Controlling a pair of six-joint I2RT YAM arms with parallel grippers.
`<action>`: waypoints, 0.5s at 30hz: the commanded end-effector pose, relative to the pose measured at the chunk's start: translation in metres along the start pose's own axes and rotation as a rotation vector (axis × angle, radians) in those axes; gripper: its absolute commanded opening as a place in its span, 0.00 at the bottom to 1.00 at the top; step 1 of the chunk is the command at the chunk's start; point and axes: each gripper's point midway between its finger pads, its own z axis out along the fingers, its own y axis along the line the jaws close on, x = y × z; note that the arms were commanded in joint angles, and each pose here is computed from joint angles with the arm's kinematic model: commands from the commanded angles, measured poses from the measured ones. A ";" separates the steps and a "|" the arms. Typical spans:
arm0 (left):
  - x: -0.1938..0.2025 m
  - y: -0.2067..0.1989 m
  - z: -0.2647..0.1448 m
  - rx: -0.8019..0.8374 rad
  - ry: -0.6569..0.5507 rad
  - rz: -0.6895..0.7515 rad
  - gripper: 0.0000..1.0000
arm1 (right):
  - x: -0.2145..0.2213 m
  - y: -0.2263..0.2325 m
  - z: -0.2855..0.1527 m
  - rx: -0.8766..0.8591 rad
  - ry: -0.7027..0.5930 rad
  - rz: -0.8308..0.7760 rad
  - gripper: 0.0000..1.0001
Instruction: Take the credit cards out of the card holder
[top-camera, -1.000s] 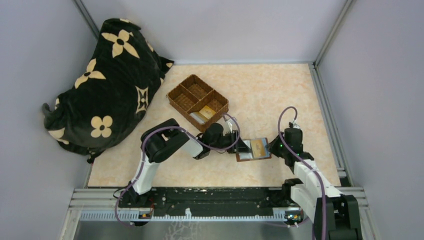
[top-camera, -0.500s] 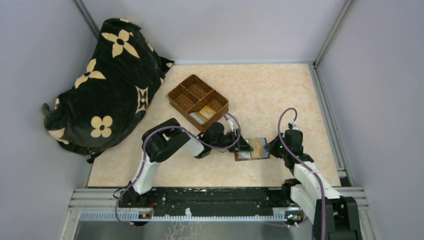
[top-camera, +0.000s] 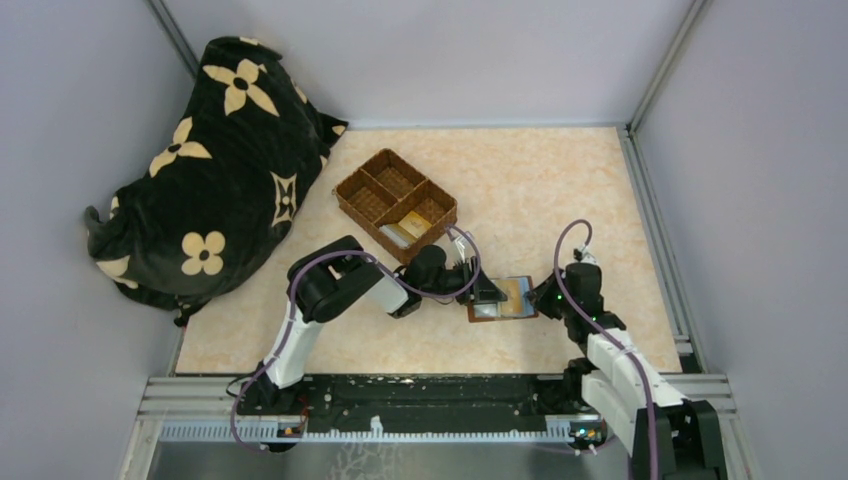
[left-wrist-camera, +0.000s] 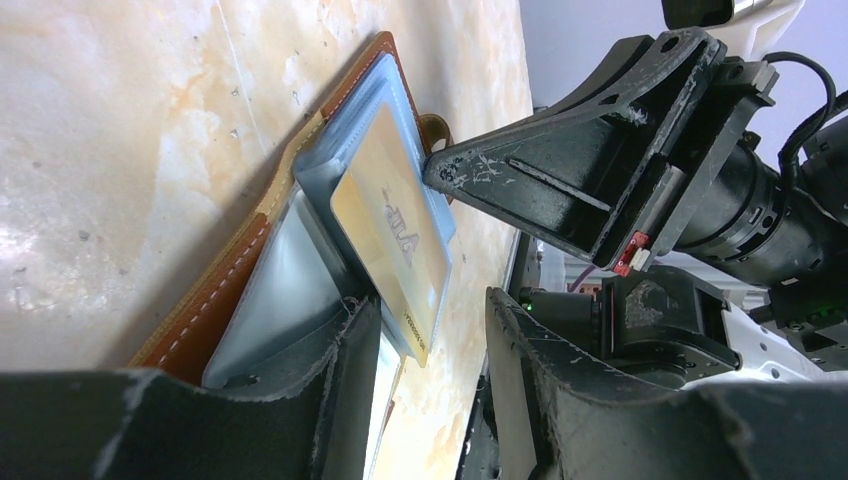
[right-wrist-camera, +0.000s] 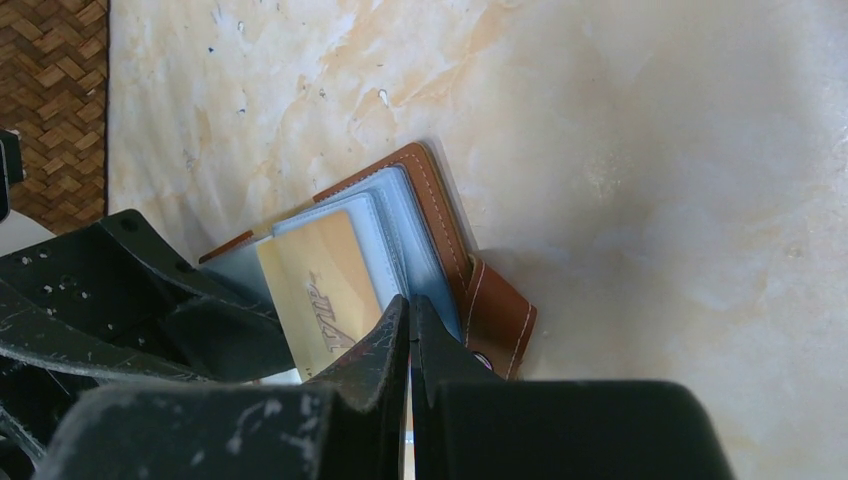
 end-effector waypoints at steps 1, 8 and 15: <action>-0.001 0.003 -0.002 0.009 -0.014 -0.021 0.50 | 0.033 -0.010 -0.005 0.033 0.110 0.010 0.00; -0.003 -0.002 -0.003 0.018 -0.021 -0.028 0.49 | 0.037 -0.004 -0.006 0.022 0.118 0.002 0.00; 0.000 -0.001 -0.005 0.017 -0.017 -0.042 0.18 | 0.037 -0.003 -0.006 0.024 0.113 0.003 0.00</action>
